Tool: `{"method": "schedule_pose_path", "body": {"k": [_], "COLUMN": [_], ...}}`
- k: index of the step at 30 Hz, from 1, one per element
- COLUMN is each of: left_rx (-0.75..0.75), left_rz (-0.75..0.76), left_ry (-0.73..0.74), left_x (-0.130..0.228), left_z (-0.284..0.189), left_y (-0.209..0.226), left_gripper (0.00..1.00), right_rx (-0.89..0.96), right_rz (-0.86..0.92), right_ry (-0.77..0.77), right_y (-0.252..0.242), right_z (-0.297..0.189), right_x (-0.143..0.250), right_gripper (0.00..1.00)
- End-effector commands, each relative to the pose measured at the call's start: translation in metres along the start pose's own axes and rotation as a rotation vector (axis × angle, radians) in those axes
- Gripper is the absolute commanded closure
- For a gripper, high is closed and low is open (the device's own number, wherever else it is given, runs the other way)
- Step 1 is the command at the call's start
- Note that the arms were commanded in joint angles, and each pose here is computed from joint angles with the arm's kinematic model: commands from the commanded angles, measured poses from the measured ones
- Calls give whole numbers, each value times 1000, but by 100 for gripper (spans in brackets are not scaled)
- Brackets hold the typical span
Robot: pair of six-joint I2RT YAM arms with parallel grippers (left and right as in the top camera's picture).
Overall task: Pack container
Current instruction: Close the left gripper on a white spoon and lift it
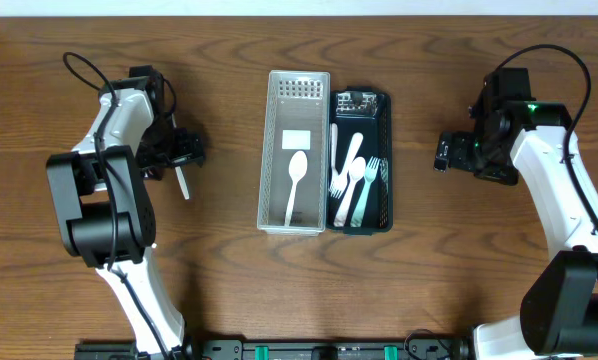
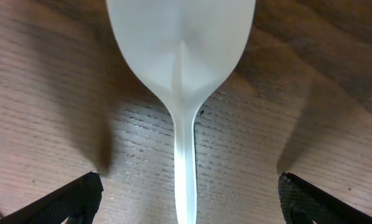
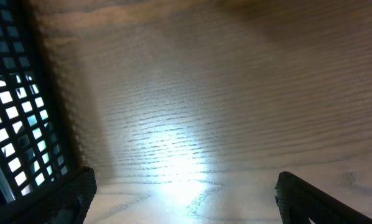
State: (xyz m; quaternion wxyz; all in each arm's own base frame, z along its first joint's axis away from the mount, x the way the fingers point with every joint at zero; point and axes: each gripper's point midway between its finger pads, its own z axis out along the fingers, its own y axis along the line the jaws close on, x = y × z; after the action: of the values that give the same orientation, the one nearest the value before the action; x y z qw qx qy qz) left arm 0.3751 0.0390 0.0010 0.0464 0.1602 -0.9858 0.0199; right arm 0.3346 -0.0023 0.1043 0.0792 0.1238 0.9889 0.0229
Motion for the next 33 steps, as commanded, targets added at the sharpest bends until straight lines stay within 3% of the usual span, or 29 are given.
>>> {"method": "schedule_pose_path", "body": {"k": [1,4,7,12,15,21,28,33], "left_rx": [-9,-9,-8,-7,-6,-7,-7,-7], "left_rz": [-8,-8,-11,-11,-11,-11,-11,-11], "left_ry": [41,42,38,28,22,15,15,16], "left_x": [7,7,6,3,2,0,0,0], "left_z": [13,13,13,13,13,13,13,13], "left_y": [4,4,4,3,3,3,3,3], "left_gripper": [7,9,28,41,59,77,81,92], "right_rx": [4,2,1,5,4,9,6,11], "right_rz": [1,-9,-15,-10,-14,-2,-5,10], "right_ry": [14,14,15,25,26,33,28,38], "right_y": [-4,0,1,-1,0,-4,-3,-8], "right_z": [4,4,4,4,4,4,4,3], "right_x": [2,3,3,5,6,7,6,7], "right_gripper": [4,4,4,4,4,4,4,3]}}
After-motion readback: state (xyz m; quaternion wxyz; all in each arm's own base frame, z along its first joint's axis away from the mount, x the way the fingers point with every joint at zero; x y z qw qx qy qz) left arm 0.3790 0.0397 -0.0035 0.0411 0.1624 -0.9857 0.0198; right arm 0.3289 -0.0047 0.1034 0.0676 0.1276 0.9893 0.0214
